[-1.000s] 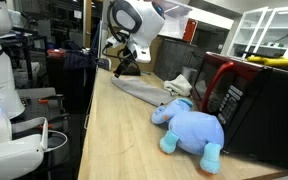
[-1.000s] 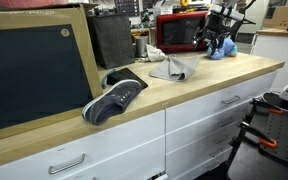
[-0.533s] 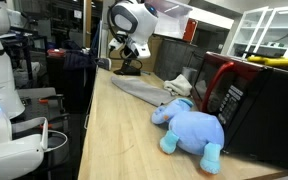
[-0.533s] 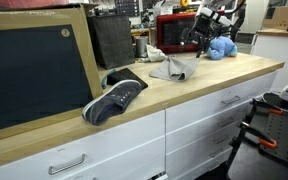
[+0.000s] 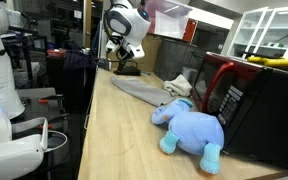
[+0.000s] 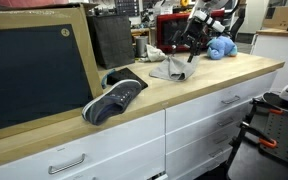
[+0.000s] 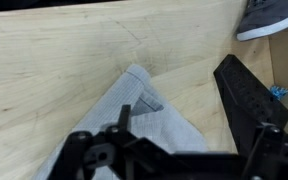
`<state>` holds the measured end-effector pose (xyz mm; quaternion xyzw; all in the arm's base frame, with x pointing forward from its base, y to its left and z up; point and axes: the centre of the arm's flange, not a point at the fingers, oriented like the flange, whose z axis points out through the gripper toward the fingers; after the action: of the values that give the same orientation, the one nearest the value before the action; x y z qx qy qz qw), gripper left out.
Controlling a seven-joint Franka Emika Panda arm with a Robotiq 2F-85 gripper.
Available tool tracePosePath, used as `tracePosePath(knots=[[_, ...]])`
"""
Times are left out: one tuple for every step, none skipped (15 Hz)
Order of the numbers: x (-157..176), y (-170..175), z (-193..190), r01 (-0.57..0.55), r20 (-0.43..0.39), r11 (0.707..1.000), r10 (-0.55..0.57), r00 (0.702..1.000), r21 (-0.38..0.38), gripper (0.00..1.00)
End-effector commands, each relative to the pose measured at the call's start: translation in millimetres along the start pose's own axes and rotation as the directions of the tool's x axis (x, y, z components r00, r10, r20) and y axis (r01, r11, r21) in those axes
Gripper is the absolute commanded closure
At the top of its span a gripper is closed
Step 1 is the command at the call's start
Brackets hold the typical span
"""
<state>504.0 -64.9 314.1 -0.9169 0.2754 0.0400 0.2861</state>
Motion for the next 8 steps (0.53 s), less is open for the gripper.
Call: tracePosePath(knots=[[-16.9, -8.2, 18.4, 0.030, -0.022, 0.999, -0.030, 0.999, 0.020, 0.00], [-17.1, -9.7, 23.1, 0.035, -0.026, 0.999, -0.035, 0.999, 0.018, 0.00], [-16.3, -10.9, 28.3, 0.044, -0.038, 0.999, -0.044, 0.998, 0.017, 0.00], [-15.9, -11.6, 32.5, 0.052, -0.048, 0.999, -0.051, 0.998, 0.017, 0.00], [-14.6, -11.9, 36.7, 0.069, -0.063, 0.997, -0.068, 0.996, 0.019, 0.00], [-11.7, -11.2, 40.7, 0.084, -0.082, 0.996, -0.082, 0.993, 0.019, 0.00], [-8.4, -9.6, 43.9, 0.092, -0.096, 0.996, -0.090, 0.991, 0.017, 0.00], [-4.4, -7.1, 46.7, 0.098, -0.111, 0.995, -0.096, 0.989, 0.014, 0.00]])
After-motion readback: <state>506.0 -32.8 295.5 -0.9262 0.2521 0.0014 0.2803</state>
